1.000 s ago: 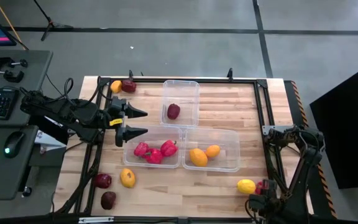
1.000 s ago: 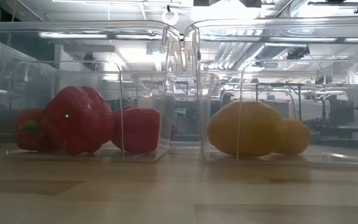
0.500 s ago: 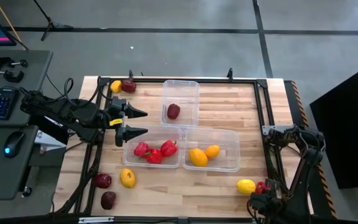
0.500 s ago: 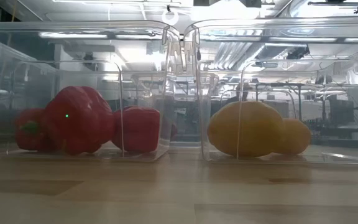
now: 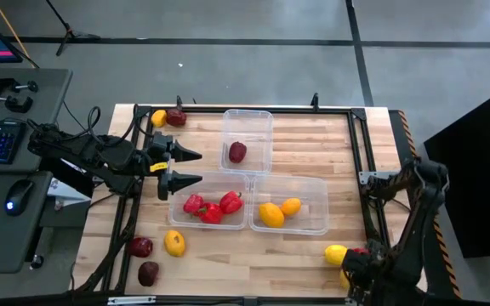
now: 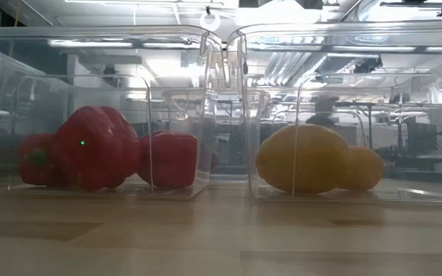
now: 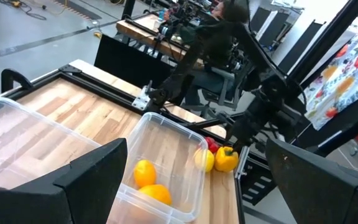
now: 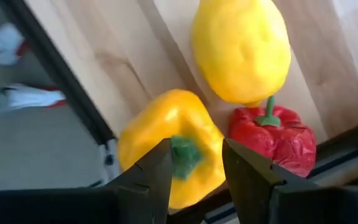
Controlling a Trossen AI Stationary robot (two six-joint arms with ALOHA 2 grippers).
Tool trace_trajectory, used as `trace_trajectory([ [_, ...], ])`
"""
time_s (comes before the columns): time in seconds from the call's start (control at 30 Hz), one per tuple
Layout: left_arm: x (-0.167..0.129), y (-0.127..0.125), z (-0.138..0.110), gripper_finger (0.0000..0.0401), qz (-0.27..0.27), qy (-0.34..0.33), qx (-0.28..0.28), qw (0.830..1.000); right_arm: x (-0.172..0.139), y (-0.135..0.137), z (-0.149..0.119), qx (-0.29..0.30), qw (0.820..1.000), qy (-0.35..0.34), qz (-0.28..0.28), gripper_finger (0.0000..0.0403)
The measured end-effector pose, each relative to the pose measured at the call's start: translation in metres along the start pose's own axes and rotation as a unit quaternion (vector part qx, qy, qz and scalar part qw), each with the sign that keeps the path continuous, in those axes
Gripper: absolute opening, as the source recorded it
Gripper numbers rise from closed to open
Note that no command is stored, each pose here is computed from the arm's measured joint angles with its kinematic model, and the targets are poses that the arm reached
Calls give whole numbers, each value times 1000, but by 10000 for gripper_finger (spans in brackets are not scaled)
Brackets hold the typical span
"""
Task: Sort produce into baskets
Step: Put the bottom right yellow bell pepper into the middle right transparent bin
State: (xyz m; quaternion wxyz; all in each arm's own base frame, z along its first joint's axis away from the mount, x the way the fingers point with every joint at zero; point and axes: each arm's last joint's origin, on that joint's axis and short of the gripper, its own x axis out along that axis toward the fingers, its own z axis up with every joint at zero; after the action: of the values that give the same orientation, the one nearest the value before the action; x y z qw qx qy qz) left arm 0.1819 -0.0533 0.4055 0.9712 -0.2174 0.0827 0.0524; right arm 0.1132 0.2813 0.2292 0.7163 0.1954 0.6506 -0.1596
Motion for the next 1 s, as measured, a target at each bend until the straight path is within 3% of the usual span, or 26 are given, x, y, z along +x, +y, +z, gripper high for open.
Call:
trace_trajectory([
  [0.2, 0, 0, 0, 372, -1, 1, -3, 1000, -5, -24, 1, -13, 999, 15, 34, 129],
  [0.4, 0, 0, 0, 372, -1, 1, -3, 1000, 9, -21, -2, -18, 988, 58, 142, 129],
  [1.0, 0, 0, 0, 372, -1, 1, -3, 1000, 13, -25, 1, -22, 991, 29, 129, 126],
])
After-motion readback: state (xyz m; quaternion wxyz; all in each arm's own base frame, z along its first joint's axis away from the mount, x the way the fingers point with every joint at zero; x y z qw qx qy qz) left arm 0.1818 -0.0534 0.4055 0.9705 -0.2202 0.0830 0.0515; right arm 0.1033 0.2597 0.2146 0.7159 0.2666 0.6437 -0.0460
